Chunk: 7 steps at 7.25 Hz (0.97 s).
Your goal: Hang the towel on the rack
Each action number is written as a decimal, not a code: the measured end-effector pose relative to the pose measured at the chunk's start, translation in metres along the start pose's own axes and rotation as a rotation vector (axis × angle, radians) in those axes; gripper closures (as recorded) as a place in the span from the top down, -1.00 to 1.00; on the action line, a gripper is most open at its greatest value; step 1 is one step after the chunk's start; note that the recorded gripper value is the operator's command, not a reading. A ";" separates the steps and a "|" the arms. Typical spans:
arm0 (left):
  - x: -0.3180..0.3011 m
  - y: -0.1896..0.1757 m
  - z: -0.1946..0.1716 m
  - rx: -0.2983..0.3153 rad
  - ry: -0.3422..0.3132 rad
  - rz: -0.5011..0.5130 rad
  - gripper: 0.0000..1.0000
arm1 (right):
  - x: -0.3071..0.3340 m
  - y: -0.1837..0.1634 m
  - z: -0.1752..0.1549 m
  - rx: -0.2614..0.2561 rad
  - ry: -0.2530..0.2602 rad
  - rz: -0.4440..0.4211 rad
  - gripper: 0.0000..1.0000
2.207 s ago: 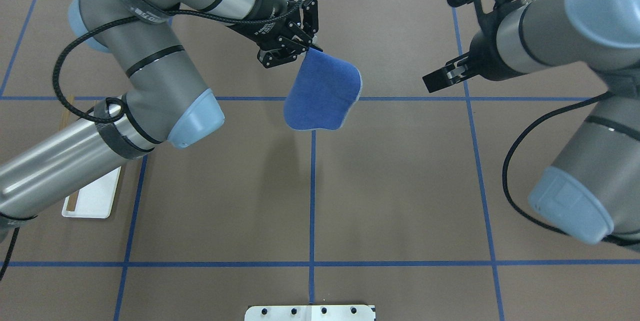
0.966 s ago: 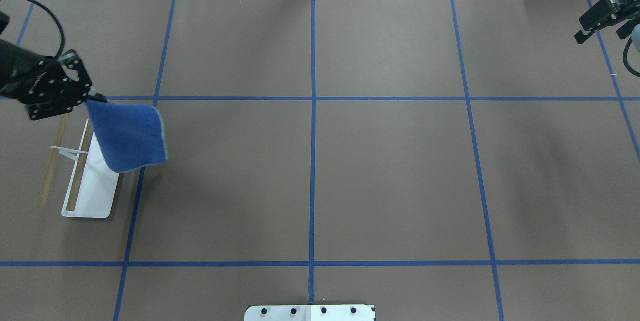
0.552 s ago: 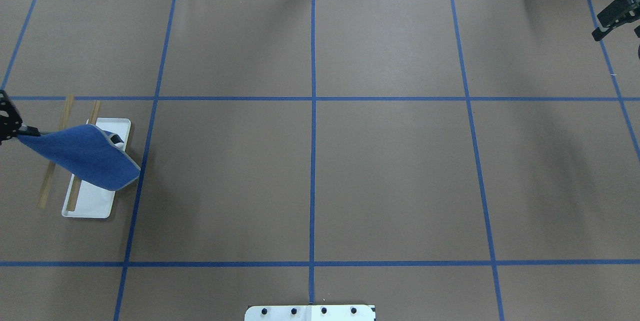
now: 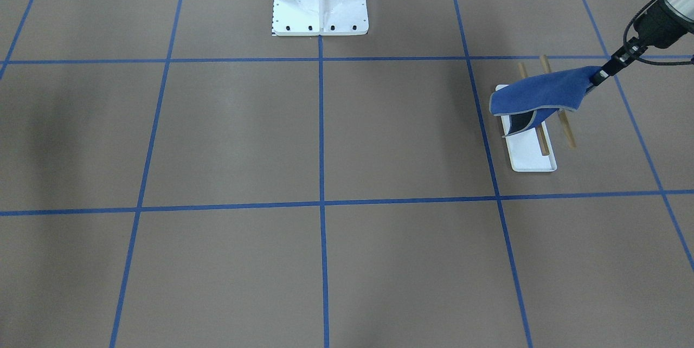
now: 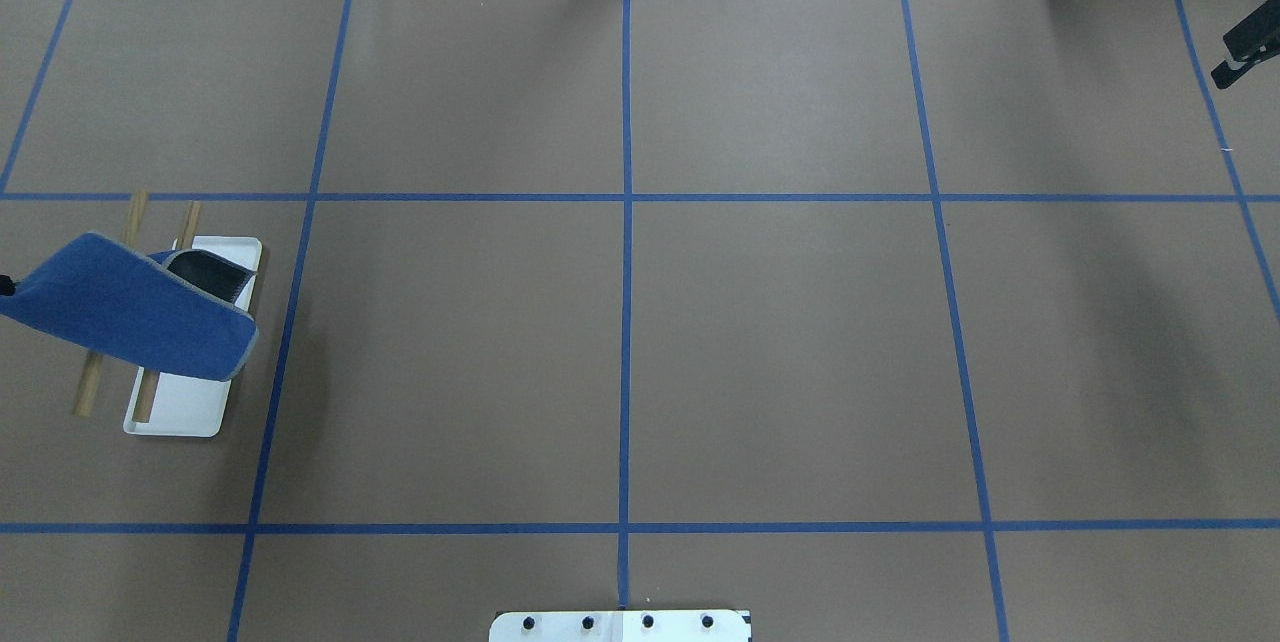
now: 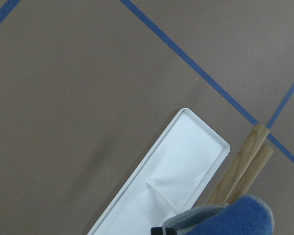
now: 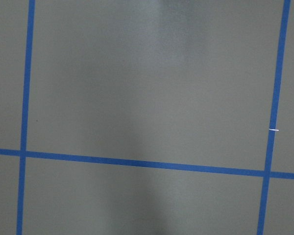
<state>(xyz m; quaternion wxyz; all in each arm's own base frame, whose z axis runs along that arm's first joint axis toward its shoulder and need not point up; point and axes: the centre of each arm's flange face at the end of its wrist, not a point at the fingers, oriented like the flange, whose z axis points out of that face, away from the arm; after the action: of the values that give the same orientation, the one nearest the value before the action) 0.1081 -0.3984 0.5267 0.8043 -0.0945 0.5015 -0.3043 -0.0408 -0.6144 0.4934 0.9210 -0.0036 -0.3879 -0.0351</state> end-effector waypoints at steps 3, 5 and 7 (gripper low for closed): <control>-0.007 -0.011 0.006 0.011 -0.009 0.006 0.85 | 0.003 0.000 -0.001 0.003 0.003 0.005 1.00; -0.012 -0.016 0.006 0.021 -0.008 0.012 0.97 | 0.005 0.002 -0.001 0.003 0.006 0.010 1.00; -0.022 -0.030 -0.004 0.050 -0.006 0.050 0.97 | 0.006 0.004 -0.003 0.009 0.007 0.018 1.00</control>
<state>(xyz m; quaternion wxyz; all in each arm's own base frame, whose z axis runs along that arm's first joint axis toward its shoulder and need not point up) 0.0859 -0.4091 0.5552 0.8152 -0.0627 0.4935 -0.2966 -0.0339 -0.6106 0.4958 0.9227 -0.0032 -0.3846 -0.0250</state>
